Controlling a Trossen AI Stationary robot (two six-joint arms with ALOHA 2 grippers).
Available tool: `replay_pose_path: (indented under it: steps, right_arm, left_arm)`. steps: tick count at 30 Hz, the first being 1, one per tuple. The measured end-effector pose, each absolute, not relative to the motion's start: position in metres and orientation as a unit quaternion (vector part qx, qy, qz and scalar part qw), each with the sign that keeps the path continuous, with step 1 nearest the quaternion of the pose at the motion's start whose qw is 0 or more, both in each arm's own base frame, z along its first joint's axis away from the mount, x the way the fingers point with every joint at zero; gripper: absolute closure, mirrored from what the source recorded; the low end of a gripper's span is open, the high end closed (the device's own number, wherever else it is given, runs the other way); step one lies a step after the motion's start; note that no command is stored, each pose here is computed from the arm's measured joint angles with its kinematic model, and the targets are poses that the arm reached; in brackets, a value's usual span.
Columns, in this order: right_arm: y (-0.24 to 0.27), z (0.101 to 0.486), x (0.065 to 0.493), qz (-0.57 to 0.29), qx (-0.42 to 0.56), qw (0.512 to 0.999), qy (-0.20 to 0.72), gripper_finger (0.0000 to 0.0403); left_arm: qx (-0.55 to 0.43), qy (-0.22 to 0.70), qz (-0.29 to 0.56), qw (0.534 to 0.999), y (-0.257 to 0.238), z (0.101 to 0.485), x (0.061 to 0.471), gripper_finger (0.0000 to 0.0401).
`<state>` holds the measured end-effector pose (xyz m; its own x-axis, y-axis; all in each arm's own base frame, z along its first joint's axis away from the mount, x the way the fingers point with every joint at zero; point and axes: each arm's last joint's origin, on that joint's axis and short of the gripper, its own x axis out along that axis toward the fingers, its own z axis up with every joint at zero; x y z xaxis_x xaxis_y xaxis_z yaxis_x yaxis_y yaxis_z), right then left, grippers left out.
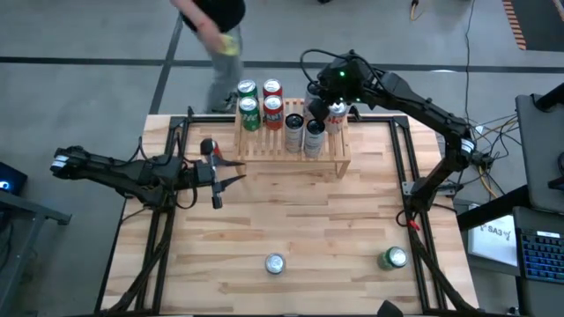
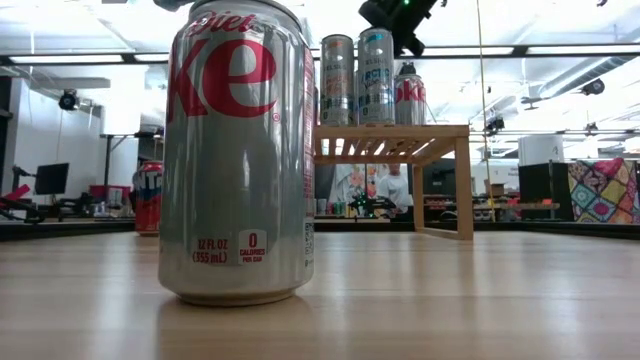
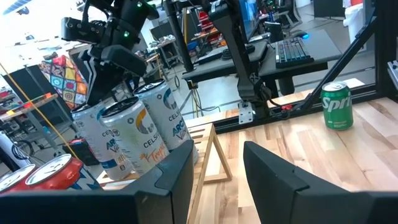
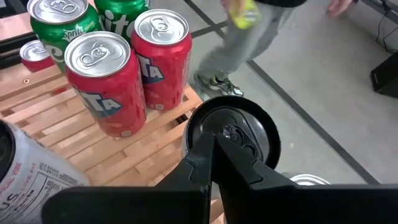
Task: Place canned beverage on shelf
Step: Adjust the soda cans on the shelf
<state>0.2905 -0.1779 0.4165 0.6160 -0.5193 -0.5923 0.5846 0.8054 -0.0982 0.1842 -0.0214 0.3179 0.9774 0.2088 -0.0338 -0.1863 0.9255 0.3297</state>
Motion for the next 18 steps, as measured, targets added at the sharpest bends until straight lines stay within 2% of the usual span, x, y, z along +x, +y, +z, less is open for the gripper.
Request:
replay_pose_path:
  steps: [18]
  right_arm:
    - [-0.1820,0.4227,0.2971,-0.309,0.032,0.912,0.269,0.0394]
  left_arm:
    - [0.165,0.034,0.100,0.981,-0.0215,0.3179,0.1842,0.0276]
